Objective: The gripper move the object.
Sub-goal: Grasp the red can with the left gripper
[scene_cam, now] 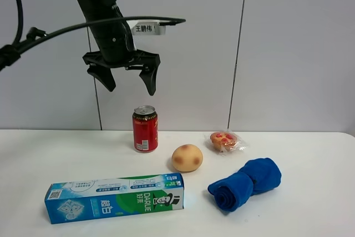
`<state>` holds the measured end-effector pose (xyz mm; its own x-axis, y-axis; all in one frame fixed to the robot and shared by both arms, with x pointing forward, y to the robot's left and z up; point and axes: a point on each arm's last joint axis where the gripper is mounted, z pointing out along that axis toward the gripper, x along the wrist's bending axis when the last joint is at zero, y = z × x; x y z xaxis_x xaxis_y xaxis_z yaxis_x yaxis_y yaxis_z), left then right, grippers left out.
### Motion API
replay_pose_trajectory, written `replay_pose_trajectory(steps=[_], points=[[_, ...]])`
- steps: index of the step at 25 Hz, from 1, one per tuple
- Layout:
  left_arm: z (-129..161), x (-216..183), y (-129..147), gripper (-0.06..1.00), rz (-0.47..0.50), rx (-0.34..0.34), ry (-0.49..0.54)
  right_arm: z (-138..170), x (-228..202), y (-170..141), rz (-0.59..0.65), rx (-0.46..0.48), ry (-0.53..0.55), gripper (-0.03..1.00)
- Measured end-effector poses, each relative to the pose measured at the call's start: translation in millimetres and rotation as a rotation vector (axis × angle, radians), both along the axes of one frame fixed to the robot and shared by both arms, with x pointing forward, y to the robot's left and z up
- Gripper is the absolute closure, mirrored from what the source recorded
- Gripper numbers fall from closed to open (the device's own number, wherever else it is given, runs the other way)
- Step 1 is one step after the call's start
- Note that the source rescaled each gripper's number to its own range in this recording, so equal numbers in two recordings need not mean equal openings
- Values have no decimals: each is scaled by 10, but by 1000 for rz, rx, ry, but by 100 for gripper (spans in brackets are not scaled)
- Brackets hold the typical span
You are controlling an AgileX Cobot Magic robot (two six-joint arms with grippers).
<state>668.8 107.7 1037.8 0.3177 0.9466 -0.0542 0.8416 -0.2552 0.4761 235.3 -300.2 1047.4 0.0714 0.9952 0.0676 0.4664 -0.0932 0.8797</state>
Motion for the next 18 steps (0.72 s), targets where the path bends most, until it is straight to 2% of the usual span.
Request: replay_pose_trajectory(steps=[7, 14, 18], points=[[10, 83, -40, -6, 35, -54, -79, 0, 0, 0, 0, 0, 0, -3], [-194, 145, -141, -6, 9, -15, -96, 0, 0, 0, 0, 0, 0, -3], [-331, 195, -134, -6, -1, 31, -96, 0, 0, 0, 0, 0, 0, -3]])
